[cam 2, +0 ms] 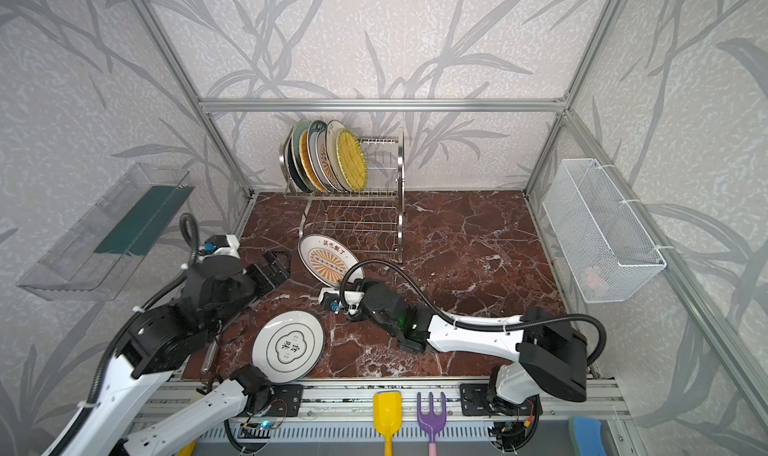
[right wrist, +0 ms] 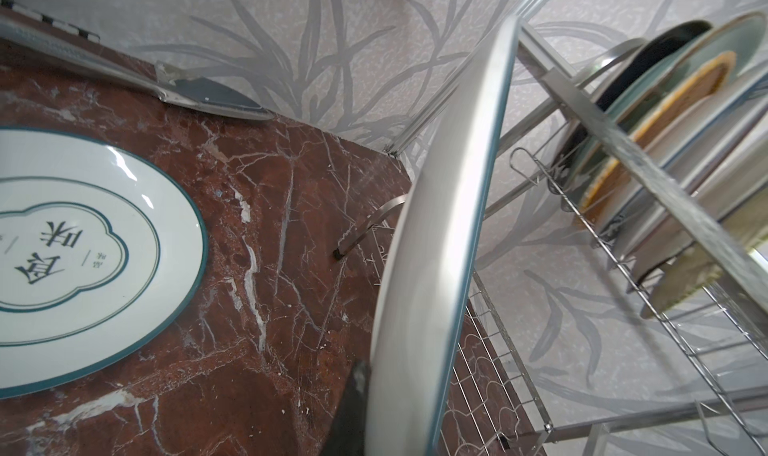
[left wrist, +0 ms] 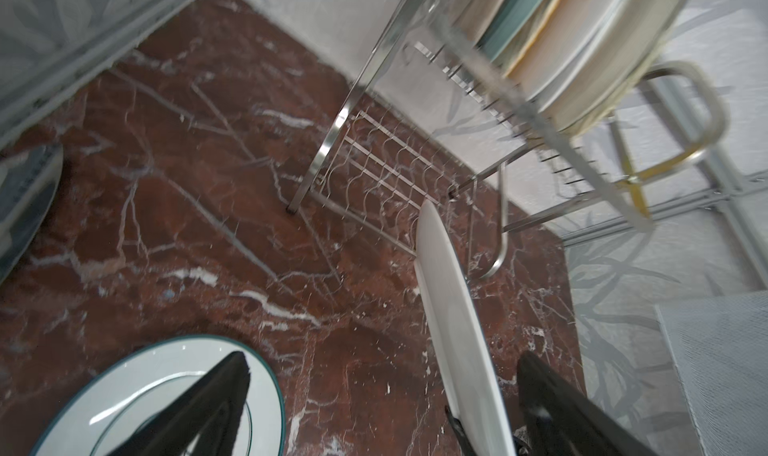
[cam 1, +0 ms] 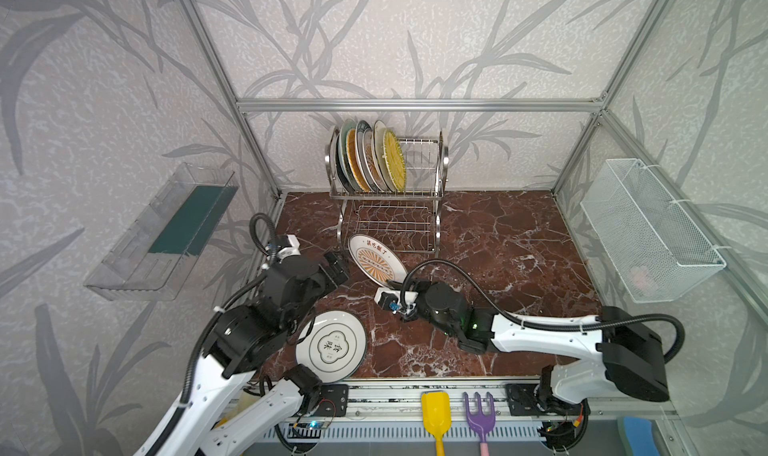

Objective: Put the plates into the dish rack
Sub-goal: 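Lift the plate toward the rack with right gripper while left releases and withdraws, then lower the sunburst plate into the rack's upper tier with the right gripper, then open the right gripper and draw it back toward the table front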

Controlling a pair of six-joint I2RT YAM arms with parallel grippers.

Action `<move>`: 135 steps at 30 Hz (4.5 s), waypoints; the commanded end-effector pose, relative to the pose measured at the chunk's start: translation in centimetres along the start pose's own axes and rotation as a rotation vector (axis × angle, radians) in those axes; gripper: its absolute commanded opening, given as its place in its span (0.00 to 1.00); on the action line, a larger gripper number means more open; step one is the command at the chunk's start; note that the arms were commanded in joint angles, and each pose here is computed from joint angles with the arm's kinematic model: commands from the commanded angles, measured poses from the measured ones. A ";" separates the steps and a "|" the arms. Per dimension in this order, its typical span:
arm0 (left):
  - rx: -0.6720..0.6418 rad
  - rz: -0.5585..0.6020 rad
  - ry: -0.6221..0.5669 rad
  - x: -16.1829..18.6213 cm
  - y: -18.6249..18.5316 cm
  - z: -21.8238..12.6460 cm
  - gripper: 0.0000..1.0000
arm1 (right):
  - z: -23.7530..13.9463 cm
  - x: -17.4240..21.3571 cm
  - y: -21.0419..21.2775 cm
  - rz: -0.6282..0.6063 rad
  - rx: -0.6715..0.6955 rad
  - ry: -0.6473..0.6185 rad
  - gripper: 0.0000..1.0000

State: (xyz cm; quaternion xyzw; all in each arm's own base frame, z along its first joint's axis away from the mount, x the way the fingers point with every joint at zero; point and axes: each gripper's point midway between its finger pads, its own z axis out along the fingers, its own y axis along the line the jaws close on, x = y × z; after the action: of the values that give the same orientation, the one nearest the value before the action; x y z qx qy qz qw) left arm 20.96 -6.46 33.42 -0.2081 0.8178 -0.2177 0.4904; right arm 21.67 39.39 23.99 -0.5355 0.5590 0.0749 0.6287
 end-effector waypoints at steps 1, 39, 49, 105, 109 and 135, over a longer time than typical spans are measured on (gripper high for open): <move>0.160 0.218 -0.176 -2.3 -1.0 -3.0 0.99 | -2.8 -4.5 -3.9 0.212 0.045 -0.062 0.00; 0.468 0.399 -0.066 8.0 1.1 -2.1 0.99 | 3.5 -12.1 -30.9 0.892 0.398 -0.032 0.00; 0.482 0.405 -0.054 8.3 0.9 -2.1 0.99 | 6.4 -9.7 -31.7 0.884 0.449 0.025 0.00; 0.456 0.396 -0.051 8.1 1.1 -1.4 0.99 | 8.2 -3.1 -28.8 0.871 0.449 0.200 0.05; 0.454 0.393 -0.052 8.1 1.1 -1.4 0.99 | 8.6 -2.9 -28.9 0.873 0.449 0.214 0.19; 0.430 0.389 -0.049 8.0 1.4 -1.1 0.99 | 7.7 -6.5 -29.2 0.956 0.359 0.118 0.54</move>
State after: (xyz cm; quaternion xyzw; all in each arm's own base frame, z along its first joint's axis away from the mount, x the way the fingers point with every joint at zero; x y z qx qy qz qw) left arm 16.11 -9.51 28.09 0.0554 0.7567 -0.2898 0.5833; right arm 45.79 36.92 41.46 -0.1098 0.7982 0.1985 0.5581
